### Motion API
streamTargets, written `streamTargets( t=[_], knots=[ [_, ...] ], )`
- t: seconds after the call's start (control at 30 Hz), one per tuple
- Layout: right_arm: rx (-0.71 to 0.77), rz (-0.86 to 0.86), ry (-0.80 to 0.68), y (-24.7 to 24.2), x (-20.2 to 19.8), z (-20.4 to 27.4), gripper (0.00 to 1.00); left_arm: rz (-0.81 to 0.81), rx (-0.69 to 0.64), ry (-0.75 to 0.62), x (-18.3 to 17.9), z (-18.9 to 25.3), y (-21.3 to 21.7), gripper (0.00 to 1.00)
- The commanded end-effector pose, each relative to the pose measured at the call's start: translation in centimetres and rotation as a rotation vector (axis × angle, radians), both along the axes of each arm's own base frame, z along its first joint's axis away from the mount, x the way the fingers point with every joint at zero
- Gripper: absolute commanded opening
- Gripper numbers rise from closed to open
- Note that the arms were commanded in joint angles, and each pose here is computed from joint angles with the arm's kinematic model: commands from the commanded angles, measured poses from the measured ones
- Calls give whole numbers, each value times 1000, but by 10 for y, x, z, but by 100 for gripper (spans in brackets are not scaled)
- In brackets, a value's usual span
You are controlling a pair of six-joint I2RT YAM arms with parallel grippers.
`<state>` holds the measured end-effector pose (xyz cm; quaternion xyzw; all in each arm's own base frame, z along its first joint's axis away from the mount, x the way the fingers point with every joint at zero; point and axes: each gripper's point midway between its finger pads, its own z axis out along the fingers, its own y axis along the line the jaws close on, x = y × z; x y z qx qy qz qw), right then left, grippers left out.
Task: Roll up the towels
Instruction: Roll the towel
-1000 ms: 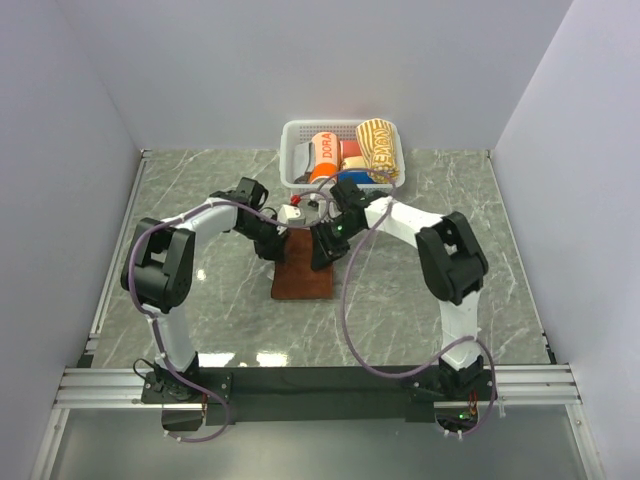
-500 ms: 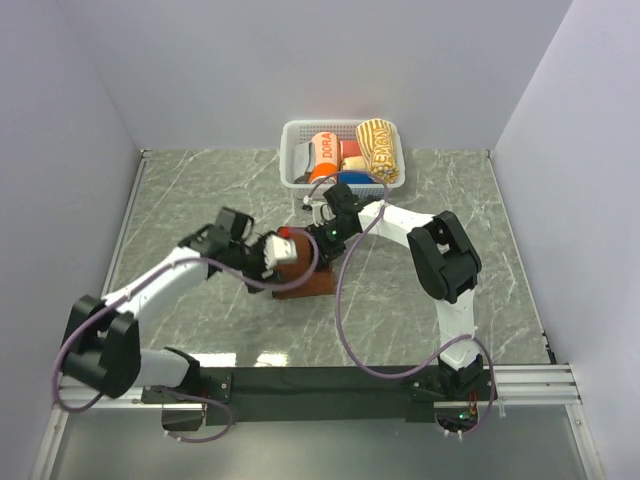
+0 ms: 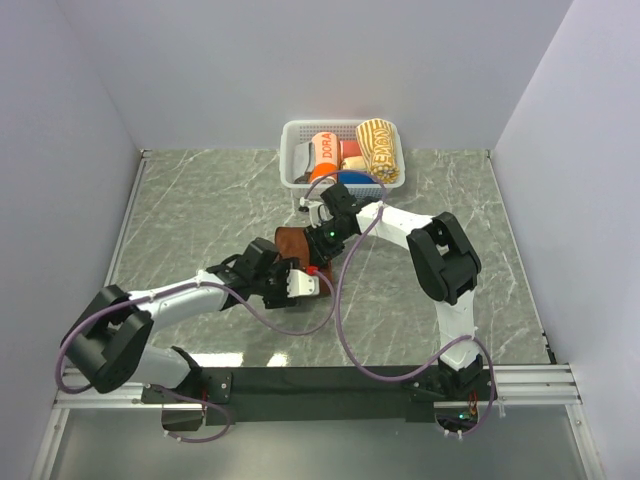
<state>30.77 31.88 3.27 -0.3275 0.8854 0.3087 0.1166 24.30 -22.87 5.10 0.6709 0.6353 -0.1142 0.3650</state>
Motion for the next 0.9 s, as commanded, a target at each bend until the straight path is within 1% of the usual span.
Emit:
streamTargets(
  t=[0.0, 0.1, 0.17, 0.2, 0.23, 0.27, 0.3, 0.33, 0.37, 0.4, 0.43, 0.47, 0.53, 0.57, 0.6, 0.63, 0.7, 0.73, 0.77, 0.8, 0.83, 0.87],
  knots=[
    [-27, 2, -46, 1, 9, -4, 34, -19, -16, -60, 8, -3, -9, 67],
    [-16, 0, -13, 4, 5, -5, 33, -56, -7, -55, 2, -9, -12, 65],
    [-11, -4, -1, 4, 5, -6, 31, -77, 13, -29, -2, -17, -12, 58],
    [-6, -7, 5, 5, 4, -4, 31, -85, 15, -17, -2, -17, -14, 53],
    [-3, -10, 8, 5, 3, -3, 31, -90, 34, 25, -8, -22, -12, 42],
    [2, -15, 12, 4, 3, -1, 31, -96, 52, 64, -12, -29, -11, 37],
    [14, -16, 7, 4, 2, 6, 31, -98, 50, 80, -11, -26, -14, 32],
    [21, -17, 2, 3, 3, 10, 31, -104, 77, 156, -23, -33, -9, 25],
    [32, -32, -14, -2, 6, 20, 32, -109, 88, 203, -28, -37, -8, 20],
    [46, -38, -11, -5, 6, 26, 34, -100, 83, 233, -26, -34, -10, 14],
    [62, -46, -17, -9, 9, 34, 38, -107, 85, 326, -40, -36, -7, 6],
    [88, -84, -29, -20, 16, 49, 40, -95, 79, 372, -38, -35, -7, 3],
    [131, -125, -15, -30, 20, 65, 46, -86, 65, 457, -43, -34, -6, 1],
    [152, -171, -29, -45, 29, 78, 48, -75, 61, 522, -45, -33, -3, 1],
    [159, -180, -20, -52, 28, 84, 50, -67, 52, 552, -45, -32, -2, 0],
    [163, -200, -22, -60, 30, 90, 55, -66, 49, 584, -46, -31, 0, 1],
    [167, -233, -43, -82, 32, 105, 58, -40, 29, 685, -45, -29, 3, 1],
    [163, -241, -54, -89, 32, 109, 65, -41, 25, 713, -44, -28, 5, 1],
    [160, -223, -108, -97, 30, 120, 65, -35, 17, 743, -35, -28, 2, 1],
    [147, -223, -120, -104, 26, 123, 65, -19, 15, 819, -40, -25, 8, 1],
    [140, -219, -149, -109, 24, 128, 65, -25, 11, 839, -37, -25, 8, 1],
    [117, -209, -210, -118, 16, 134, 65, -12, 5, 871, -27, -26, 7, 1]
  ],
)
